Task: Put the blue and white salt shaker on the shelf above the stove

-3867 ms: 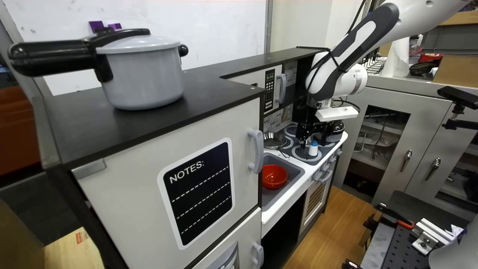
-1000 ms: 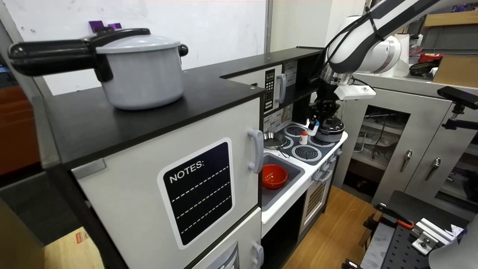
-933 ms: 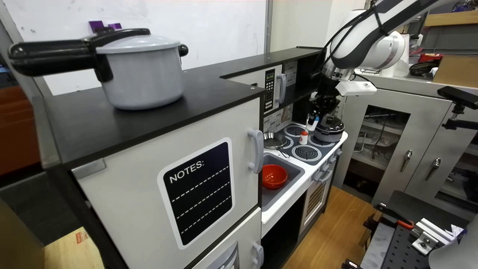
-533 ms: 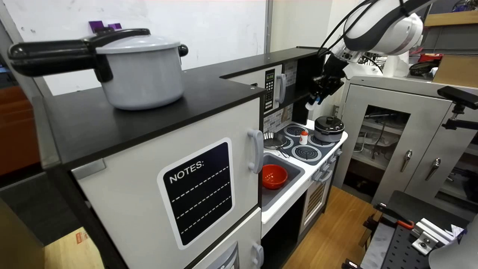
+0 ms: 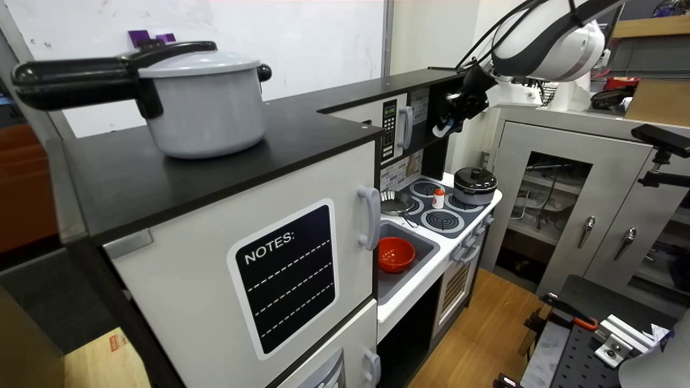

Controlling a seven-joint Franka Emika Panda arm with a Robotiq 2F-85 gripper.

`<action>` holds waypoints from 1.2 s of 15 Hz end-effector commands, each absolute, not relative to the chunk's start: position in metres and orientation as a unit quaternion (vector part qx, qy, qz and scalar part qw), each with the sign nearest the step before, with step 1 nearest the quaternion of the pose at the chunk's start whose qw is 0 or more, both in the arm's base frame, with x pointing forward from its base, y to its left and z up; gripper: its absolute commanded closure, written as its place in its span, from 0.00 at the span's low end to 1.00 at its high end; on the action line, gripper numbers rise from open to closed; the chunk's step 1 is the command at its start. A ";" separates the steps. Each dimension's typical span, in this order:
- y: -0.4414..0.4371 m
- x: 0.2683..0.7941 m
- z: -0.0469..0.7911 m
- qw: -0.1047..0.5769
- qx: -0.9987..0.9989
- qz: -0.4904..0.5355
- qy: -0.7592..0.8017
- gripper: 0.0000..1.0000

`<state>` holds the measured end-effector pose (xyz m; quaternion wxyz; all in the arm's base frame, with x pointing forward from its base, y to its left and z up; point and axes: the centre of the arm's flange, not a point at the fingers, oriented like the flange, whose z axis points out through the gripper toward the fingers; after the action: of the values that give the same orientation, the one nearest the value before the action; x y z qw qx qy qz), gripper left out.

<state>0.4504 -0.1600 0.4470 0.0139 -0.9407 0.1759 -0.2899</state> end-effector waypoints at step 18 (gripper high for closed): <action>-0.148 0.496 0.402 0.070 -0.941 -0.285 0.170 0.91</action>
<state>0.4749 -0.1407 0.4283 0.0592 -0.9338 0.1809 -0.3028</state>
